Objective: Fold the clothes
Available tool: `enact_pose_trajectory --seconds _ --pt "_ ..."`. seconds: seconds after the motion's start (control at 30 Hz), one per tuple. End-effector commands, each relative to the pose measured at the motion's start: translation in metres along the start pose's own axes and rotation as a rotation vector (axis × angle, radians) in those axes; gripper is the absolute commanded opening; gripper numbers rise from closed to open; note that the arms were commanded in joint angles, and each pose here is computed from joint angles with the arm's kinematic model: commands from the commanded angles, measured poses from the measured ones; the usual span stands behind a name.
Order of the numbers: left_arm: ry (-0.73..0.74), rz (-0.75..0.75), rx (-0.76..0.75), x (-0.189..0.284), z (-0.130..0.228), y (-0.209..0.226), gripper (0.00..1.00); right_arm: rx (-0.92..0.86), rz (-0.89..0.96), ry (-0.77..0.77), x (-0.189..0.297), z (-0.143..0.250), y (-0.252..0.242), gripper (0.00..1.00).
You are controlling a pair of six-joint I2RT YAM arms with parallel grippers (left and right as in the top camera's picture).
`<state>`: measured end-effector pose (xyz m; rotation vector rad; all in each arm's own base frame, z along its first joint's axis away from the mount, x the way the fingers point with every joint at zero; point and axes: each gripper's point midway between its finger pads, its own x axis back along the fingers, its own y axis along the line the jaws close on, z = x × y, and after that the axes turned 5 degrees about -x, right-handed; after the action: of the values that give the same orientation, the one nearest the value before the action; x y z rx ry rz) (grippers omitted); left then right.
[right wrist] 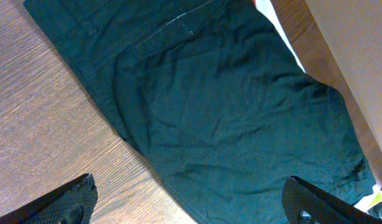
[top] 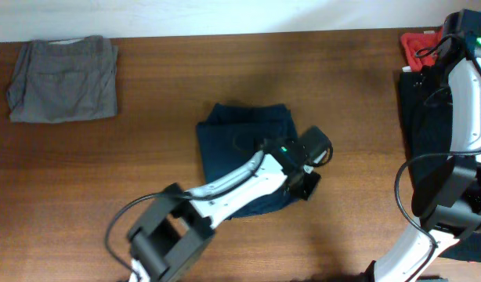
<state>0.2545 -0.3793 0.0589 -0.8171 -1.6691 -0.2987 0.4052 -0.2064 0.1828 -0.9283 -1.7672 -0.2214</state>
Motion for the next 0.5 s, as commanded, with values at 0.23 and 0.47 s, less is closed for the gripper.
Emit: enact_pose_trajectory --seconds 0.23,0.47 --pt "-0.071 -0.126 0.256 -0.011 -0.028 0.100 0.27 -0.022 0.010 -0.024 0.006 -0.006 -0.005 0.98" --pt "-0.058 0.015 0.228 -0.043 -0.033 0.075 0.23 -0.022 0.010 -0.024 0.006 -0.006 -0.005 0.98"
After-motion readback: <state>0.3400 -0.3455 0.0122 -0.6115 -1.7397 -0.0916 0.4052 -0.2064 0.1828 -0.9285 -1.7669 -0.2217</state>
